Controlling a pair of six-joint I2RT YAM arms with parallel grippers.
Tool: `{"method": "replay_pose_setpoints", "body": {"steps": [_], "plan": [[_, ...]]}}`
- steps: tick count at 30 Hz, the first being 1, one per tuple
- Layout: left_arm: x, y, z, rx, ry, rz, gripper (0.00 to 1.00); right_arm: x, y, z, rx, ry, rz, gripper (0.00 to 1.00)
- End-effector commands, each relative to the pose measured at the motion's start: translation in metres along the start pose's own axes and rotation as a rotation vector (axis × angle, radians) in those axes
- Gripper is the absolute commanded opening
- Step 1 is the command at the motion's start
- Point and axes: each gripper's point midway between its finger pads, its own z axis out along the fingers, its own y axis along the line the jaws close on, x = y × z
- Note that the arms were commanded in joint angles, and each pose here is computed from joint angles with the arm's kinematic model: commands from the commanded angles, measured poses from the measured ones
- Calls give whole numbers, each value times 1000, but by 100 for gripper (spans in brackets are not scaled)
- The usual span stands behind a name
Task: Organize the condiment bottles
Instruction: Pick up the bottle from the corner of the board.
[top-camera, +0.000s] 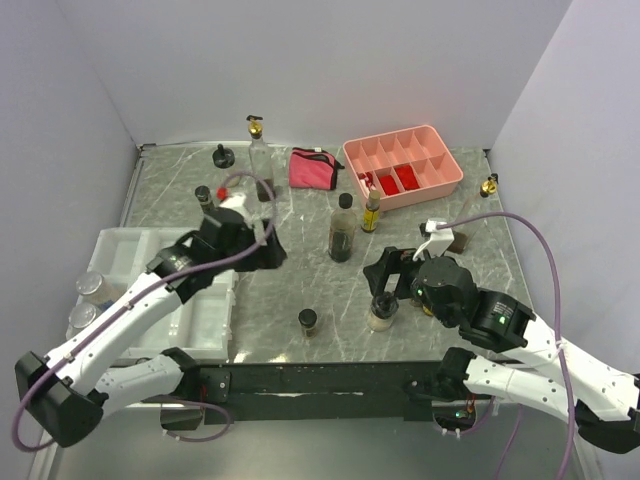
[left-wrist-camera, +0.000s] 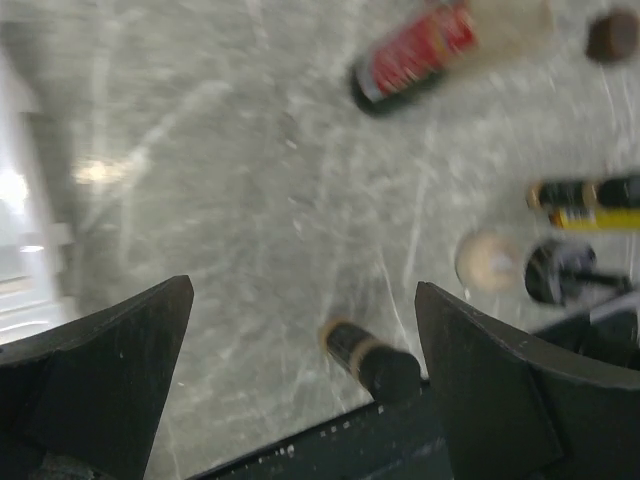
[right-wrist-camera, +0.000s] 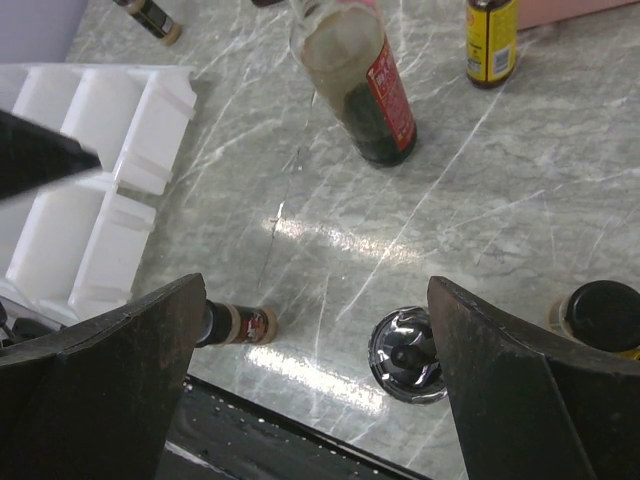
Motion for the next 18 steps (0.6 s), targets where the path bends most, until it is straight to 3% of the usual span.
{"method": "replay_pose_setpoints", "body": {"steps": [1,4,10,18], "plan": [[3,-45,-10,104,-37,139,99,-11,-6,-1,30,-56,8,100],[27,-64,-4,135,13,205,93,-12,-3,-2,12,-63,5,100],[87,-93,15,63,168,404,96,-17,-5,-4,21,-79,17,100],[140,-105,37,23,312,518,90,-19,-5,-7,8,-91,33,100]]}}
